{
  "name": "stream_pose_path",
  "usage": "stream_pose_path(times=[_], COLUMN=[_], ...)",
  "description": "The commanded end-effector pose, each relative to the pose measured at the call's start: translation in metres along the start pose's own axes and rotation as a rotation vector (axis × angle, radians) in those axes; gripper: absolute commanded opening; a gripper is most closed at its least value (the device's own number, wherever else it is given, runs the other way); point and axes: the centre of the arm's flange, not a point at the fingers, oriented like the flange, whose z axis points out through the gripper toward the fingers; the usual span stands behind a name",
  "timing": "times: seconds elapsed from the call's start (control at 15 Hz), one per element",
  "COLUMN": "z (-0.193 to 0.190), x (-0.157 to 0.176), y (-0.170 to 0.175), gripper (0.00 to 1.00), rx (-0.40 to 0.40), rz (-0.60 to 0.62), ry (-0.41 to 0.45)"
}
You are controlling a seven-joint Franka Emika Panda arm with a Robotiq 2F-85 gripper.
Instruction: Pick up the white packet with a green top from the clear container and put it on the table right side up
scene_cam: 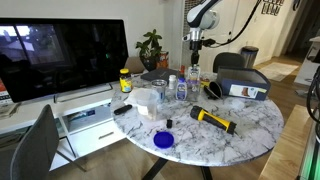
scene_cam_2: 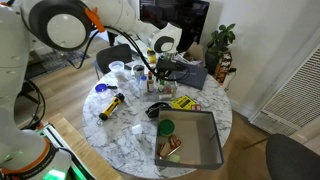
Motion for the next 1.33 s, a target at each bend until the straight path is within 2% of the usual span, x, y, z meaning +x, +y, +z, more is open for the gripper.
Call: stream_pose_path(times=[0.0,0.4,0.67,0.93,1.27], z=[-0.033,-0.079,-0.081,-0.067,-0.033], x=[-0.026,-0.022,-0.025,-0.060,-0.112], y=[-0.046,-0.102,-0.146,-0.168,-0.162], gripper=[0.05,0.05,0.05,0.05,0.05], rx=[-0.056,-0.158,-0.177,-0.143,-0.090], rz=[0.038,0.009,0.016,0.150,0.367], ry=[0.006,0.005,-0.039,-0.056,-0.015])
